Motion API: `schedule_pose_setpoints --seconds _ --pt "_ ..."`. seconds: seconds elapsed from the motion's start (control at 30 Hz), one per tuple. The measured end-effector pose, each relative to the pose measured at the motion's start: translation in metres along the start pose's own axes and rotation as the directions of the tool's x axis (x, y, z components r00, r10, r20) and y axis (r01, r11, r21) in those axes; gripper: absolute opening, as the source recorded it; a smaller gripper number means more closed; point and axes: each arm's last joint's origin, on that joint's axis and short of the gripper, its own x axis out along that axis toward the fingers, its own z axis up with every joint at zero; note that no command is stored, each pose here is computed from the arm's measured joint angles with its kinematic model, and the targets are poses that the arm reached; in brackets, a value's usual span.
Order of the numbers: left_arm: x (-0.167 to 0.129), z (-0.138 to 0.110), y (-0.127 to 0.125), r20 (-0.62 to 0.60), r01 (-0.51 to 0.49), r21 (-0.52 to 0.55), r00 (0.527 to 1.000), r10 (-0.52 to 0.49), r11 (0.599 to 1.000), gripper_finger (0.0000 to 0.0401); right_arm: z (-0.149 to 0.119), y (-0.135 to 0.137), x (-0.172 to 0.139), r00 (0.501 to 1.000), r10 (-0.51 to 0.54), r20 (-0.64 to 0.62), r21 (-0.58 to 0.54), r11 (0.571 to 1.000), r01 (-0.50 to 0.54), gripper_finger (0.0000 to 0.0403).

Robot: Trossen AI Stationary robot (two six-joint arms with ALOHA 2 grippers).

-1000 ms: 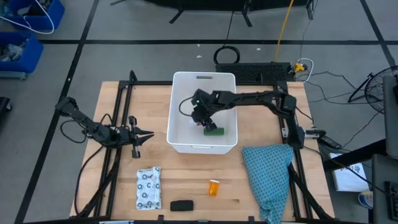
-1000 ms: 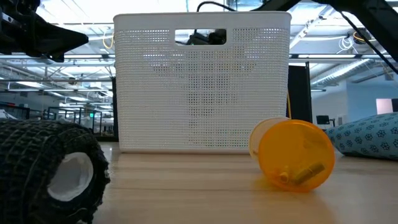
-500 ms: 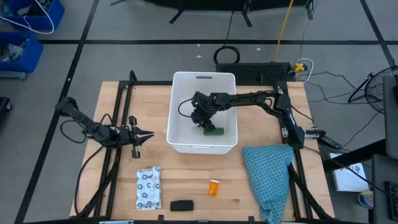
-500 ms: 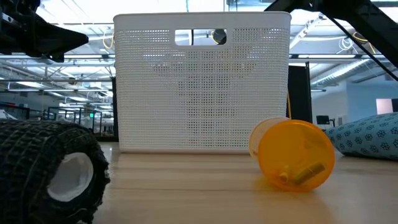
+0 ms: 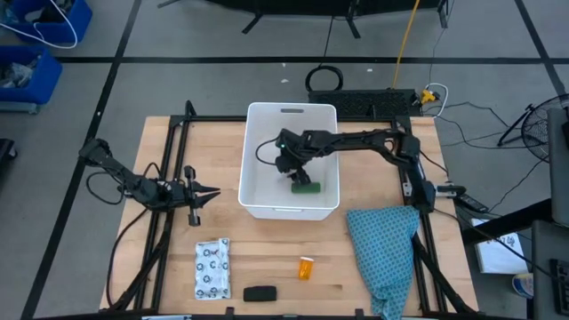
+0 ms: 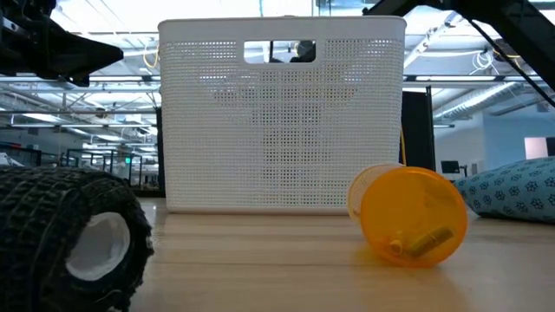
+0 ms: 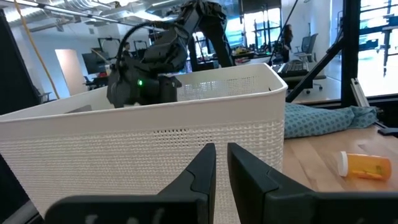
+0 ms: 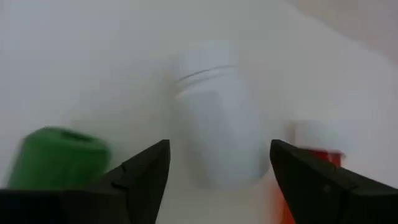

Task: Pick & place medical supplies in basket/bin
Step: Put the mailer bag into the basket

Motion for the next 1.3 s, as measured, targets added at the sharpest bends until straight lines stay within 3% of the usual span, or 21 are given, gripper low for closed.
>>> schedule_pose_setpoints --seconds 0.13,0.3,0.37,0.5,0.67,0.87,0.93,1.03,1.3 --pt "0.0 0.0 0.0 0.004 0.0 -0.004 1.0 0.0 1.0 0.0047 0.007 -0.002 -0.02 0.998 -0.034 0.045 0.024 0.999 0.033 0.0278" --pt "0.0 0.001 0.0 0.007 0.006 -0.008 1.0 -0.006 1.0 0.0047 0.019 -0.003 -0.066 0.985 -0.119 0.122 0.066 0.992 0.112 0.0274" --pt "0.0 0.001 0.0 0.007 0.007 -0.009 1.0 -0.007 1.0 0.0047 0.024 -0.001 -0.094 0.973 -0.146 0.181 0.092 0.987 0.131 0.0271" --pt "0.0 0.001 0.0 0.007 0.008 -0.009 1.0 -0.008 1.0 0.0047 0.029 0.01 -0.16 0.924 -0.091 0.372 0.106 0.993 0.055 0.0248" --pt "0.0 0.001 0.0 0.006 0.0 -0.032 1.0 0.0 0.999 0.0047 0.023 0.037 -0.237 0.832 -0.073 0.55 0.114 0.993 0.012 0.0171" --pt "0.0 0.001 0.0 0.006 0.0 -0.054 1.0 0.001 0.999 0.0047 -0.005 0.086 -0.295 0.747 -0.095 0.658 0.118 0.993 0.022 0.004" --pt "0.0 0.001 0.0 0.009 -0.001 -0.067 1.0 0.001 0.998 0.0047 -0.017 0.104 -0.304 0.718 -0.088 0.69 0.11 0.994 0.016 0.0011" --pt "0.0 0.001 0.0 0.012 -0.001 -0.072 1.0 0.002 0.997 0.0047 -0.034 0.128 -0.309 0.663 -0.071 0.745 0.111 0.994 -0.019 0.0013" --pt "0.0 0.001 0.0 0.012 -0.001 -0.098 1.0 0.002 0.995 0.0047 -0.081 0.176 -0.277 0.538 0.003 0.843 0.033 0.998 -0.058 0.0003"
